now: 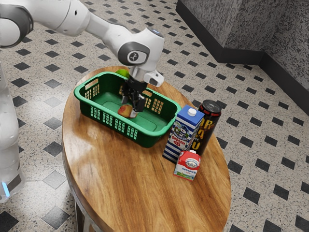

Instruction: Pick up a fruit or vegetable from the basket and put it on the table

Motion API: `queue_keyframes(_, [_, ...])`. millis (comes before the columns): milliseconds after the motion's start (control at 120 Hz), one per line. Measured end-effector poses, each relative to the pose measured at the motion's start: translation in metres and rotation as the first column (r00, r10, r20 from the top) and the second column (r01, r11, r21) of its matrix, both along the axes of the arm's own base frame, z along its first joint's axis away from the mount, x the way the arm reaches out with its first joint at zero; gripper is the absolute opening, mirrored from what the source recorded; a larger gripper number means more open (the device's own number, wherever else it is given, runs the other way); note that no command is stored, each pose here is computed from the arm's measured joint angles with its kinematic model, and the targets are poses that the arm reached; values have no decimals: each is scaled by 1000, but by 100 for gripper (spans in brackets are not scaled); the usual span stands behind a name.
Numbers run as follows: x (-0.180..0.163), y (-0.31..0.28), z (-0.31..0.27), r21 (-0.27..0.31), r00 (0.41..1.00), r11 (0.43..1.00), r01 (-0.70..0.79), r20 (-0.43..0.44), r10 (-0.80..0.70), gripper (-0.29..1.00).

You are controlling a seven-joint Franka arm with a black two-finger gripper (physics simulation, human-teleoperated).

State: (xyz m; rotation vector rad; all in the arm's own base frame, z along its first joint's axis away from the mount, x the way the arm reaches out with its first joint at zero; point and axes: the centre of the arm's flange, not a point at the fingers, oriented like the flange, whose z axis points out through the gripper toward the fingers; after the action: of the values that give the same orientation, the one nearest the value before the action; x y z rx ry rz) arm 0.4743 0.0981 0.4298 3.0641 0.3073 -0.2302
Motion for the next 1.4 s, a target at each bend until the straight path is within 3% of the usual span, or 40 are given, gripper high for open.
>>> queue_keyframes(100, [2,-1,-4,-12,1000,1000,10,0,-10,67])
queue_keyframes(500, [0,8,-17,-36,1000,999,16,-2,-16,38])
queue_keyframes(767, [0,8,8,-12,997,1000,28,73,-27,36])
queue_keyframes(867, [-8,-1,47,12,987,999,41,154,-42,36])
queue_keyframes(1033, [-48,-103,134,56,922,977,205,323,-212,37])
queue_keyframes(1217, [-75,-241,141,87,862,920,383,324,-390,35])
queue_keyframes(1375, [-80,-307,136,43,856,906,422,309,-414,34])
queue_keyframes(1400, [-81,-313,137,34,858,907,420,312,-409,38])
